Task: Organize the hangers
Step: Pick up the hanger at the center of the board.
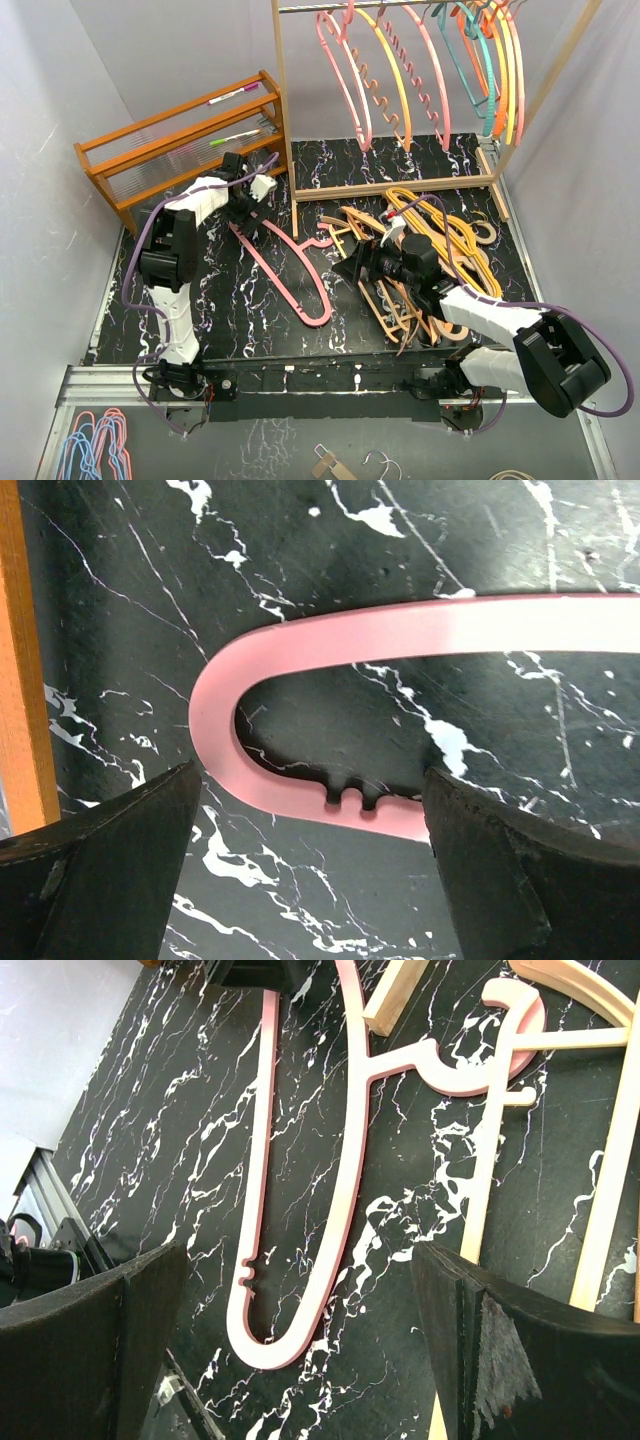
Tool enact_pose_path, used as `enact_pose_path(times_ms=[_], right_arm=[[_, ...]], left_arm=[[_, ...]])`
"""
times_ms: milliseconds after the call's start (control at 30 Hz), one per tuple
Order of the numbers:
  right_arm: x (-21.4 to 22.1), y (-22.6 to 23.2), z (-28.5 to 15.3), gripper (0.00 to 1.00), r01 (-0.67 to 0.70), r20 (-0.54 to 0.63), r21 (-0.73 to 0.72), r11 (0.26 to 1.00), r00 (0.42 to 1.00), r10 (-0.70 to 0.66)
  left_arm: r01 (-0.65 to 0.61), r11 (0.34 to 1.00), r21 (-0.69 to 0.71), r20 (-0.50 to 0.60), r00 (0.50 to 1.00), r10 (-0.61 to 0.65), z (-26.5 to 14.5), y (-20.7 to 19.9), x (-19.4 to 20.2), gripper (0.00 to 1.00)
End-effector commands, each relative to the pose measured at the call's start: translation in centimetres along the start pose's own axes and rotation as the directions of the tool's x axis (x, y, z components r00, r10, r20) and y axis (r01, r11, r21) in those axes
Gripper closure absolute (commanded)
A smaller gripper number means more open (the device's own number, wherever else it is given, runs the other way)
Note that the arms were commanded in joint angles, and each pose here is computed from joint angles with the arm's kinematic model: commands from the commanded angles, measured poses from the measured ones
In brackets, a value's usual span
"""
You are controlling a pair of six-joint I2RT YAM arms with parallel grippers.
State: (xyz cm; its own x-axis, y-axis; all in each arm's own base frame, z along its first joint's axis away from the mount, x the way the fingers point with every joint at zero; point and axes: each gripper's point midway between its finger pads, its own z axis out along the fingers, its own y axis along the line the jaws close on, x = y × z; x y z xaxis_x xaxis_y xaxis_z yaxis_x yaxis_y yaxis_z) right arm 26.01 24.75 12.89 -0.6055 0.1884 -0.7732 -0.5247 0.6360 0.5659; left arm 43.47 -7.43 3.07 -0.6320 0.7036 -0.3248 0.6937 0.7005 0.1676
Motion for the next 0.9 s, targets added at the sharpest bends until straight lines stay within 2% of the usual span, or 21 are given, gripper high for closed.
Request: enact_pose_path(times_ms=[0,167,333,567,767,867], right_arm=[[-1.6,0.9,0.2,0.02,0.024,0.060,-0.044,0.999,0.998,-0.021],[-1.3,0.8,0.1,0.02,0.022,0.058,-0.044,0.999,0.998,-0.019],[-1.0,0.7,0.3,0.02,0.017,0.048,-0.045,0.999,0.999,-0.015],[-0.8,0.7,0.6,0.01,0.013,0.036,-0.050,0.999,0.999,-0.011],[-0.8,0.7,0.6,0.02,0.012,0.032,-0.051,0.999,0.999,-0.011],[-0.9,0.7,0.6,0.01,0.016,0.035,-0.050,0.999,0.999,-0.014]], left_arm=[[0.073,0.995,-0.061,-0.001,0.997,-0.073,0.8,1.8,0.3,0.10],[0.098,0.992,-0.080,0.022,0.995,-0.097,1.1,2.8,-0.6,0.11],[0.116,0.991,-0.063,-0.004,0.993,-0.117,2.3,3.3,-0.3,0.13],[0.184,0.982,0.045,-0.066,0.981,-0.181,3.5,2.7,0.9,0.39],[0.199,0.974,0.105,-0.126,0.975,-0.186,4.0,1.2,2.4,0.43],[0.201,0.971,0.126,-0.166,0.970,-0.179,4.2,0.3,3.7,0.49]])
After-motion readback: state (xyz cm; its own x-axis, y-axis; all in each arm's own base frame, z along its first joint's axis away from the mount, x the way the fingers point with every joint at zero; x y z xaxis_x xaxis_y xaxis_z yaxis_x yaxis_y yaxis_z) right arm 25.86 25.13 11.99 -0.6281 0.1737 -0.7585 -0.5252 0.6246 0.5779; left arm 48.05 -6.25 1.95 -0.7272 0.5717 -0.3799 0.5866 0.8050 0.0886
